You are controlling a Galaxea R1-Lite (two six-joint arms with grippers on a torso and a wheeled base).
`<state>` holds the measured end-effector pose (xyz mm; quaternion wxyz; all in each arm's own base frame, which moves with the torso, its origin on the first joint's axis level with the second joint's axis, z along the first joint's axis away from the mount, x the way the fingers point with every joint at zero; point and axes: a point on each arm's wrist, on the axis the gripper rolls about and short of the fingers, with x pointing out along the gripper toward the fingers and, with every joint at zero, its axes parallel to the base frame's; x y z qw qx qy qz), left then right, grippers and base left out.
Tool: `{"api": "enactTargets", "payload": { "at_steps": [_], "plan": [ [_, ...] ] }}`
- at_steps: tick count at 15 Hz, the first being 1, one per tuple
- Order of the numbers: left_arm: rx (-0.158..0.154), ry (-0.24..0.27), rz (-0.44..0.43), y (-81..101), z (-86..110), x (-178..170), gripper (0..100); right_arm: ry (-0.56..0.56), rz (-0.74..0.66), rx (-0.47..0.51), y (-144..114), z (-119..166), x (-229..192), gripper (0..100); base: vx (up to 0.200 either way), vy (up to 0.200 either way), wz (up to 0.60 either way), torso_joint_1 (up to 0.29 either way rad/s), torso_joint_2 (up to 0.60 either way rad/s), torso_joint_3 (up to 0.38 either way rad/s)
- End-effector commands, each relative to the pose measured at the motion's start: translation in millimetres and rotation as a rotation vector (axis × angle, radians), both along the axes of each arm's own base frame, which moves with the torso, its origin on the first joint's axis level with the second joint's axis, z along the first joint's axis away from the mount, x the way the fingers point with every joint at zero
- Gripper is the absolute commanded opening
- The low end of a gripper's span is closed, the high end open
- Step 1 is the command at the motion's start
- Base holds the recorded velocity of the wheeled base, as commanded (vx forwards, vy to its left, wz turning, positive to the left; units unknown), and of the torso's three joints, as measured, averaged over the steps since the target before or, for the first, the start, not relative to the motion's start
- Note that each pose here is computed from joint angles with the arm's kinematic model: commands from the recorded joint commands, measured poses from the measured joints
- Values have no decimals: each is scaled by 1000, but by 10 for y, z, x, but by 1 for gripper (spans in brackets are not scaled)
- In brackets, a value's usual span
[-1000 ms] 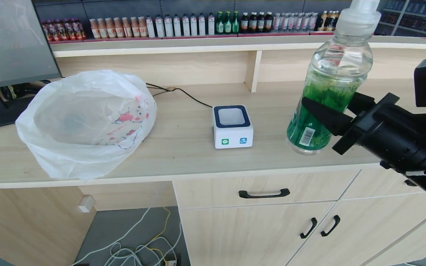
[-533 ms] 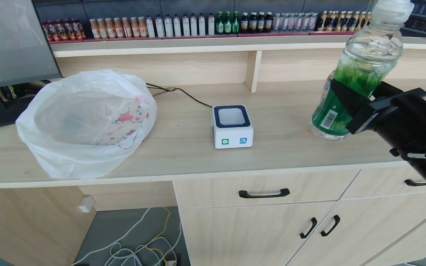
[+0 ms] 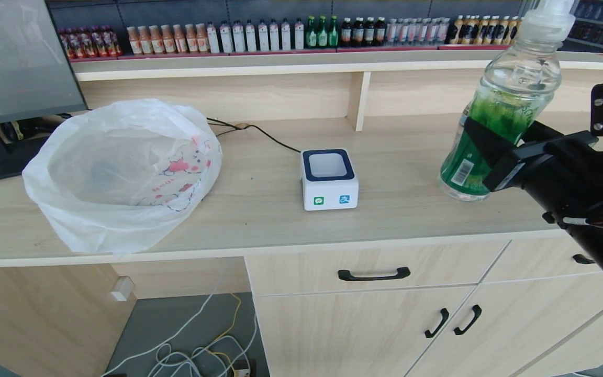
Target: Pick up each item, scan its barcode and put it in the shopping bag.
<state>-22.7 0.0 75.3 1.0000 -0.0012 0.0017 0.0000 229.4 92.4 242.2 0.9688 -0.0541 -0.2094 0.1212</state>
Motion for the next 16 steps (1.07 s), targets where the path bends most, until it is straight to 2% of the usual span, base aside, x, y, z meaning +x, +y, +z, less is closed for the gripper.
{"api": "enactTargets", "payload": {
  "at_steps": [1,3,16],
  "plan": [
    [-1,0,2,0,0,0,100,-1,-4,1,0,0,26,0,0,0,0,0,0,0],
    [-1,0,2,0,0,0,100,-31,-64,4,-152,59,20,0,0,0,0,0,0,0],
    [-5,0,2,0,0,0,100,-56,-68,11,-213,78,-129,0,0,200,0,3,3,3]
  ]
}}
